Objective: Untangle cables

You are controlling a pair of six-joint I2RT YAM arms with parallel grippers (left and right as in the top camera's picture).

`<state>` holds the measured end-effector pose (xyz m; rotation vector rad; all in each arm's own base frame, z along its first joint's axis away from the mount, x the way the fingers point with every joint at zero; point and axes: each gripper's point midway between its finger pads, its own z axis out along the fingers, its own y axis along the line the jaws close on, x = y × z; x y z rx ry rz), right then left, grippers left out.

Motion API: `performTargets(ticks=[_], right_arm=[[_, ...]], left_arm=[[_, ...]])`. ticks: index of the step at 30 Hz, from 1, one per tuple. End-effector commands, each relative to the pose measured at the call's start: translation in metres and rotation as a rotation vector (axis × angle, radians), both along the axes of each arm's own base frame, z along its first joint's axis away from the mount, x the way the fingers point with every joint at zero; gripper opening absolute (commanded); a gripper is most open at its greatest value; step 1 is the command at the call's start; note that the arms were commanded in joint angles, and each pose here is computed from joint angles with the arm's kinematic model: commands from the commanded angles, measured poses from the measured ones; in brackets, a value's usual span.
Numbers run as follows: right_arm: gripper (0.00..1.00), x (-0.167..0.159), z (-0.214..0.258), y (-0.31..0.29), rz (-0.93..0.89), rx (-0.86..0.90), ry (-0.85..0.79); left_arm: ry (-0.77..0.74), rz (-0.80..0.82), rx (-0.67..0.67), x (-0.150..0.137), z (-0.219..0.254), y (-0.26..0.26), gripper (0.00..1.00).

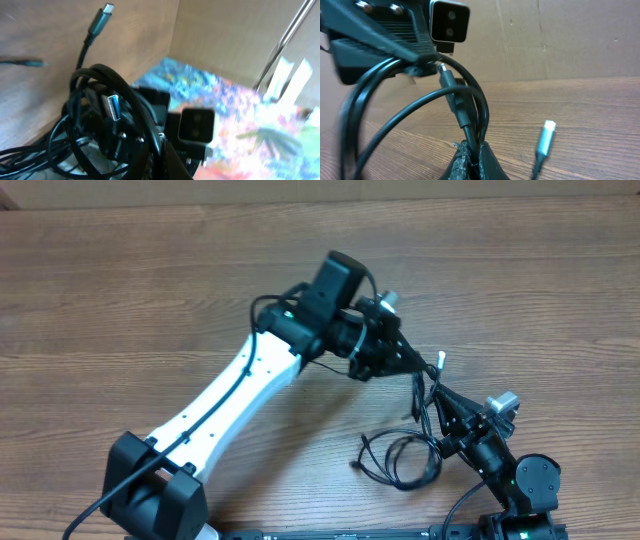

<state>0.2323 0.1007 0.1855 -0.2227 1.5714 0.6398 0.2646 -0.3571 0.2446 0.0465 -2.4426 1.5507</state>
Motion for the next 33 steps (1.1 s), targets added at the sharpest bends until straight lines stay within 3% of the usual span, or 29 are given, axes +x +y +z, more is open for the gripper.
performTargets(ticks=[1,17,33], right_arm=[[0.04,0.000,-0.002,-0.001,-0.004,-0.003,-0.004],[0.04,0.002,-0.008,-0.004,-0.024,-0.024,0.011],[0.04,0.002,-0.016,-0.004,-0.024,-0.054,0.029]], left_arm=[[-0.037,0.094,0.014,0.026,0.008,0.017,0.04],[-0.020,0.131,0.022,0.037,0.007,0.028,0.04],[0.125,0.255,0.020,0.055,0.012,0.039,0.04]])
